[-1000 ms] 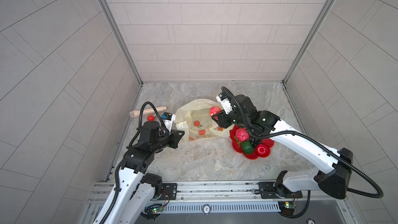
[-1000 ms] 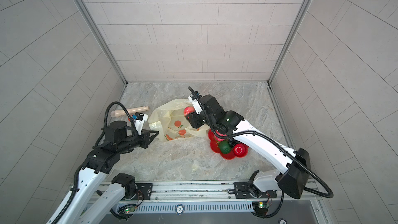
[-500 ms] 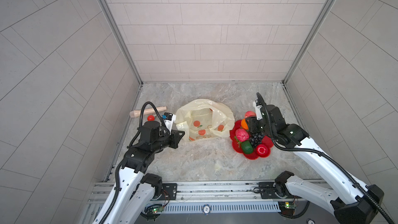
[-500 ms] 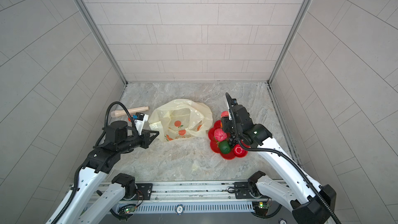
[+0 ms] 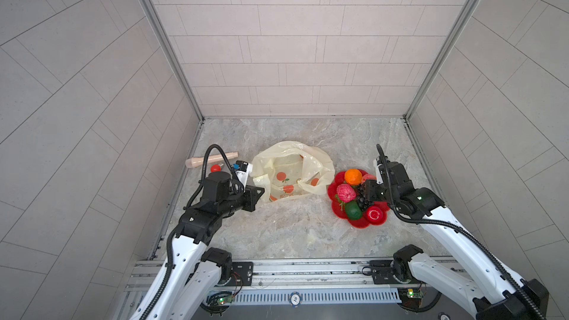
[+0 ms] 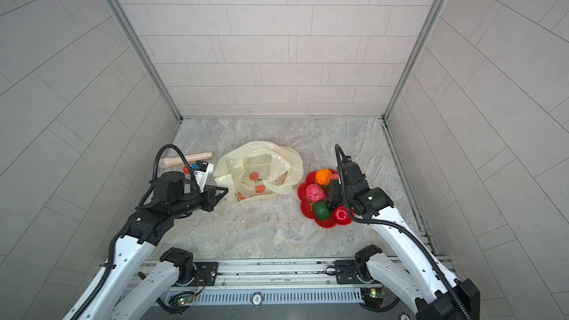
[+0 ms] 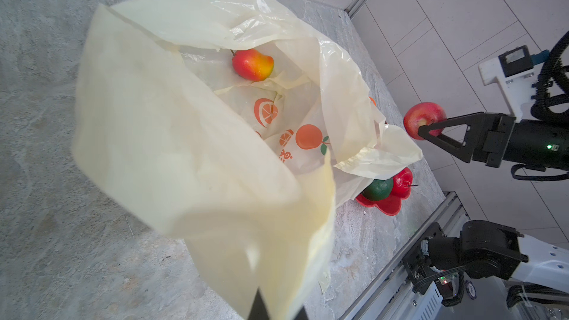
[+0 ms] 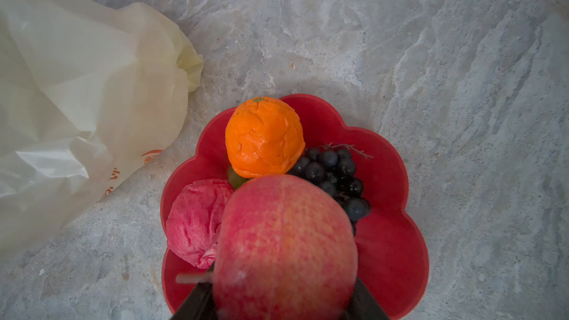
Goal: Take fruits out of the plastic bag
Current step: Place the fake fruit on the plate.
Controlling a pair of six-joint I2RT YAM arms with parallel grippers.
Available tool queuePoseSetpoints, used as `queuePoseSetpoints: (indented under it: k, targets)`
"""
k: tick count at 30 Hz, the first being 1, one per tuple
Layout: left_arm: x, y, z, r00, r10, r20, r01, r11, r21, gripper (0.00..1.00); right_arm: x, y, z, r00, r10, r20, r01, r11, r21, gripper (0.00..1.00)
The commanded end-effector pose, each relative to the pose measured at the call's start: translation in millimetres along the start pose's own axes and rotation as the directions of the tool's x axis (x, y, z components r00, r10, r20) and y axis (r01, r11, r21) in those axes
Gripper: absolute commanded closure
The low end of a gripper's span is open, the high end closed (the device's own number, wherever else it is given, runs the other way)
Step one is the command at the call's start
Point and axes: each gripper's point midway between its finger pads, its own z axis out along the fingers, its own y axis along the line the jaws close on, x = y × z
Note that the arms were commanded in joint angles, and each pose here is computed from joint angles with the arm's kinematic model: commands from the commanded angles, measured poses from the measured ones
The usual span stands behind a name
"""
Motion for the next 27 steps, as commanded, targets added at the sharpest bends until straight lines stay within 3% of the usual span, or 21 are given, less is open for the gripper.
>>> queuePoseSetpoints:
  k: [1,16,27]
  targets:
    - [-2.3,-2.6,-2.0,1.000,0.024,0.003,-0.024,1.000,0.002,0.96,5.3,-0.5,3.9,0.999,0.025,-0.022,-0.025,1.000,-0.004,0.59]
    - [-0.4,-3.0,0.3,1.000,0.022,-0.011,-0.022,1.000,0.006,0.96,26.7,-4.3,26.7,0.995,0.048,-0.085,-0.047,0.999,0.009,0.54]
    - [-0.1,-2.5,1.5,1.000,0.022,-0.016,-0.022,1.000,0.005,0.96,23.3,0.0,29.6,0.994,0.039,-0.098,-0.039,0.999,0.000,0.46]
